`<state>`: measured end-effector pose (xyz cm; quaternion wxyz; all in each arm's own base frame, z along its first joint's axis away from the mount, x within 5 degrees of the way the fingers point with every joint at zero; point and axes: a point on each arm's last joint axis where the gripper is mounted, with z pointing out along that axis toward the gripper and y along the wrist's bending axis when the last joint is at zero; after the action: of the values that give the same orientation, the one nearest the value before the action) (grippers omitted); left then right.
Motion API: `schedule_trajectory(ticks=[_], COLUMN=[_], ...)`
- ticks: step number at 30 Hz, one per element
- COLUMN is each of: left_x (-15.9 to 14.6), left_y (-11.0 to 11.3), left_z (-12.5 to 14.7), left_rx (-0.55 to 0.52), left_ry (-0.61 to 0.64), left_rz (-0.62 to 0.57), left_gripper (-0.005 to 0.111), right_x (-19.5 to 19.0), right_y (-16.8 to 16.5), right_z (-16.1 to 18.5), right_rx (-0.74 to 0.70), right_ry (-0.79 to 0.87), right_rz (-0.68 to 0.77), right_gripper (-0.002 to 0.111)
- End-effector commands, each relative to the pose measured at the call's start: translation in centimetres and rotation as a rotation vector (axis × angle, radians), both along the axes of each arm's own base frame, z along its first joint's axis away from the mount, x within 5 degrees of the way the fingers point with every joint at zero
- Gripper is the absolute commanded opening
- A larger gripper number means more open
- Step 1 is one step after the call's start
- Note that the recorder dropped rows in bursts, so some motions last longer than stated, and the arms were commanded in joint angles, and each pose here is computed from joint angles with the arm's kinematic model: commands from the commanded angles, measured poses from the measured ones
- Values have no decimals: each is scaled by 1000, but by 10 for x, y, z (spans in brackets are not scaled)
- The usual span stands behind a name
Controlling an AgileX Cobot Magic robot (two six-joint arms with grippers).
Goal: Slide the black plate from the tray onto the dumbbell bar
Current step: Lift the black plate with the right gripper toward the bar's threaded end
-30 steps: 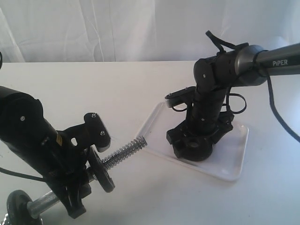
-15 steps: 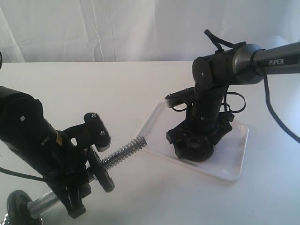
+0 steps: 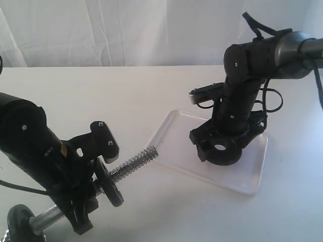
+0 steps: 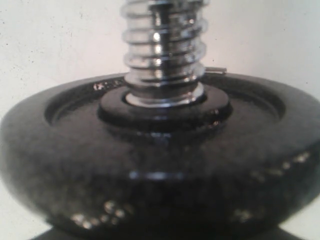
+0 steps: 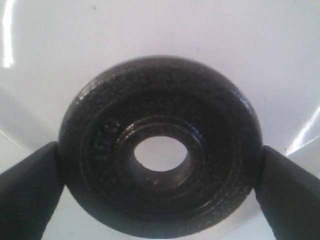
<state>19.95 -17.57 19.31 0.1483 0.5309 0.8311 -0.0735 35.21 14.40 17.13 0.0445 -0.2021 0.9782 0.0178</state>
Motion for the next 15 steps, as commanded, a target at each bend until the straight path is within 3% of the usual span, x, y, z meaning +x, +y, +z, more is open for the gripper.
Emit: schedule_trajectory(ticks=[1,15], left_x=[2,5], left_y=[-6,-7], left_z=[19,20], left_rx=[-94,-113], left_ry=[-64,-92], left_rz=[34,40], left_gripper=[0,0], right_x=[-3,-27], right_y=[1,5], right_z=[19,73], right_rx=[59,222], right_ry=[-31,-65], right_rz=[8,89], right_gripper=[0,0])
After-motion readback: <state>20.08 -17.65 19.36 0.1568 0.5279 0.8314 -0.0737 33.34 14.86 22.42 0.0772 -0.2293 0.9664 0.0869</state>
